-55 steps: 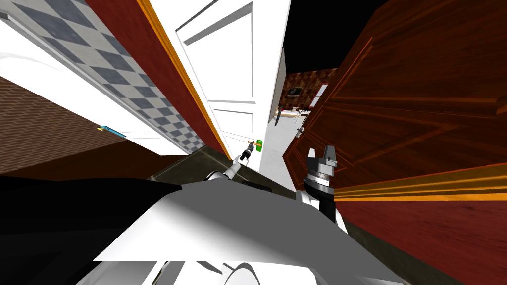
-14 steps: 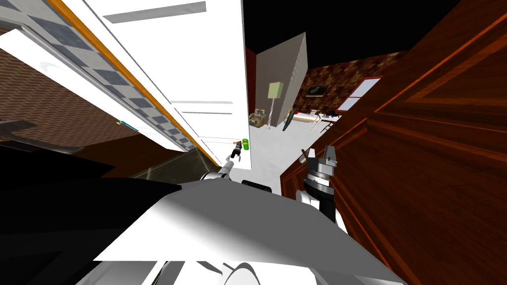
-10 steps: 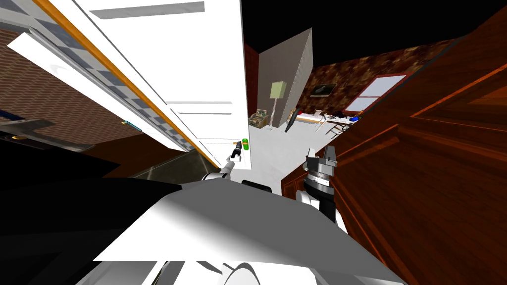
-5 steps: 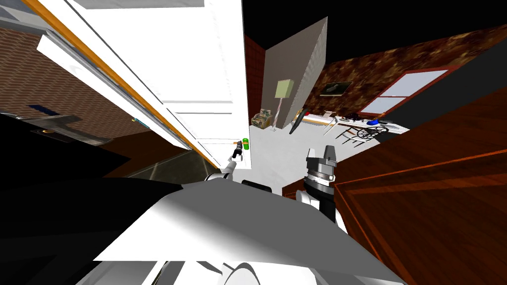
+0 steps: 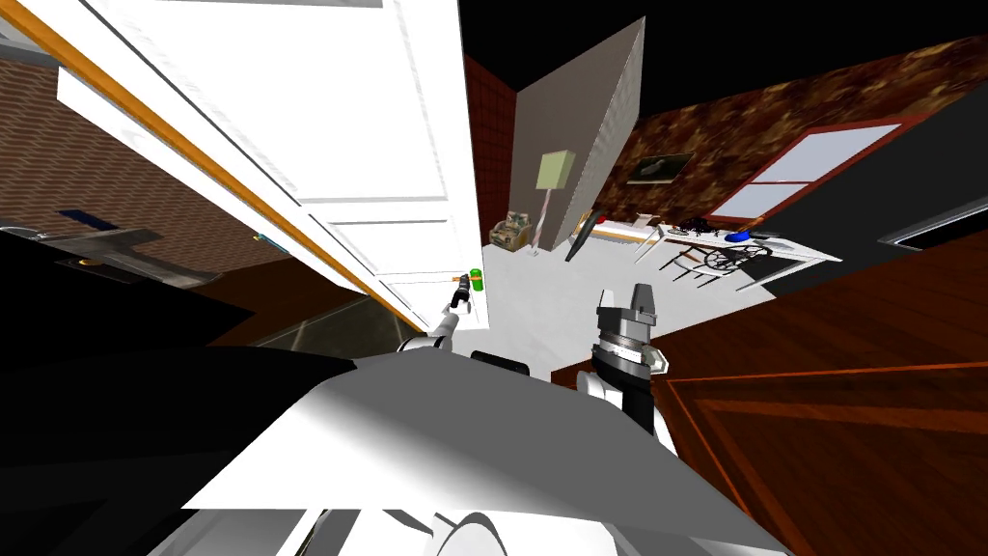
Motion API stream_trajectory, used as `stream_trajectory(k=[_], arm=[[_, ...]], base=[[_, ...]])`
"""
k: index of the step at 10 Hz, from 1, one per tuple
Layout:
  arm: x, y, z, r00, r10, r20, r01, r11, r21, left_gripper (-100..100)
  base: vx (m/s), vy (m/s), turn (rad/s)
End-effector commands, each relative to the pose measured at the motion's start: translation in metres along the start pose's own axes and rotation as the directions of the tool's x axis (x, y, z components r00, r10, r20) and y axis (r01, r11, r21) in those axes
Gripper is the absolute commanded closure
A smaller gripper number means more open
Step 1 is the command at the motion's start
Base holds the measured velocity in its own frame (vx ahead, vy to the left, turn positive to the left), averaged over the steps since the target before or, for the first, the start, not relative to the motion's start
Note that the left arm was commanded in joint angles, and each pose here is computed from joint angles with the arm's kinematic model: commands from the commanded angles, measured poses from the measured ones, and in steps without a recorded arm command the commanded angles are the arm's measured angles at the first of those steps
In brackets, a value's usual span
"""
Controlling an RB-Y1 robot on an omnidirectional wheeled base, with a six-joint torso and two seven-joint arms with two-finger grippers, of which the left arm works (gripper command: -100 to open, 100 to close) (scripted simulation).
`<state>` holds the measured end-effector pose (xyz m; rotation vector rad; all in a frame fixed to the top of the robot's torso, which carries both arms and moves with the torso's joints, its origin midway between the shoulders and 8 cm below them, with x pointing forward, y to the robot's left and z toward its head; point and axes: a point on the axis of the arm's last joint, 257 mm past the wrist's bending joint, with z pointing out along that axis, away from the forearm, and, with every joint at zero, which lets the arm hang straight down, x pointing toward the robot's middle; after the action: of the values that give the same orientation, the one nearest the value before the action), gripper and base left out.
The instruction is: Push the door open
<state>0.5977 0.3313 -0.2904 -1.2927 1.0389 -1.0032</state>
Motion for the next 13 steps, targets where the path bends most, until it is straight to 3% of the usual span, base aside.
stream_trajectory(k=[1, 7, 13], arm=[[-0.023, -0.008, 0.0033, 0.9992, 0.017, 0.036, -0.018, 0.9997, 0.015, 100], [-0.040, -0.008, 0.0015, 0.9963, 0.014, 0.084, -0.016, 0.9998, 0.015, 100], [-0.027, 0.002, -0.0061, 0.9946, -0.022, 0.101, 0.023, 0.9997, -0.004, 100]], base=[[0.135, 0.008, 0.060], [0.154, -0.011, 0.062], [0.126, -0.066, 0.075]])
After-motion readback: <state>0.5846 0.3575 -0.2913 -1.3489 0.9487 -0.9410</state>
